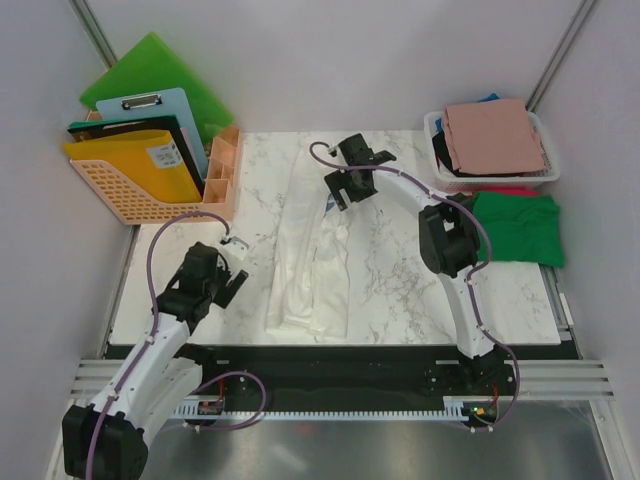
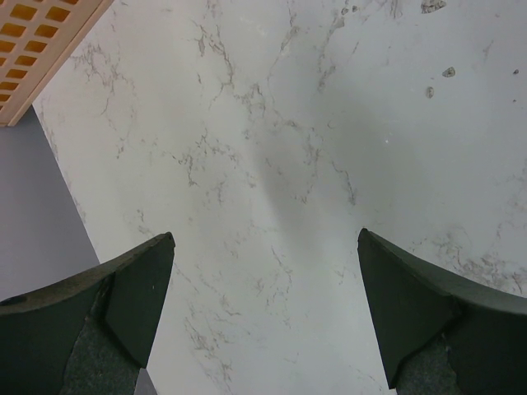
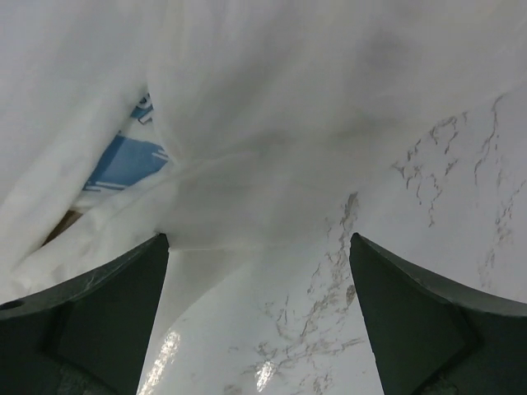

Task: Fold and stack the t-shirts
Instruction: Fold the tshirt

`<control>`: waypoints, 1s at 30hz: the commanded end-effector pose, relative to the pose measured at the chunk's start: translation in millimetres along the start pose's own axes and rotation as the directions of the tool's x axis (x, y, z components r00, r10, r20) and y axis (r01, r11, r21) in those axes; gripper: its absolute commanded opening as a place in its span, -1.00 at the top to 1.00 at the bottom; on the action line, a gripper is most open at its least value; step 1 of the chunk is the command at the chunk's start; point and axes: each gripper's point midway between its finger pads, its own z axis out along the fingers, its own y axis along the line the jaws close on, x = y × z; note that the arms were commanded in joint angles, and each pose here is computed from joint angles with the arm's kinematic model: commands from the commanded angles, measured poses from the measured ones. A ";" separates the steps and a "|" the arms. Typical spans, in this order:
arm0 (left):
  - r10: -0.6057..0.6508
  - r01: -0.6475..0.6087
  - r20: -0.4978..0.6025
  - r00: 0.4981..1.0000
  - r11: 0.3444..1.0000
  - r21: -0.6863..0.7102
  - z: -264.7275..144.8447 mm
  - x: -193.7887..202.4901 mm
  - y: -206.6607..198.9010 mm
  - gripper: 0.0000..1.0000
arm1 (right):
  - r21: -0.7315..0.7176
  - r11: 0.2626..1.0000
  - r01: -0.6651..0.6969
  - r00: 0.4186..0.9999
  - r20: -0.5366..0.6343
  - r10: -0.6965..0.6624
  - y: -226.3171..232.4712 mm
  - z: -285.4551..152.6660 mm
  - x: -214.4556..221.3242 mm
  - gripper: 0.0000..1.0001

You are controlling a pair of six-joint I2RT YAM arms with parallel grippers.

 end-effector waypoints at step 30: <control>-0.012 0.012 0.017 1.000 1.000 0.029 1.8 -5.6 -3.7 -1.00 | 0.042 0.992 -0.120 0.981 0.156 0.112 -50.2 38.4 -53.7 -0.96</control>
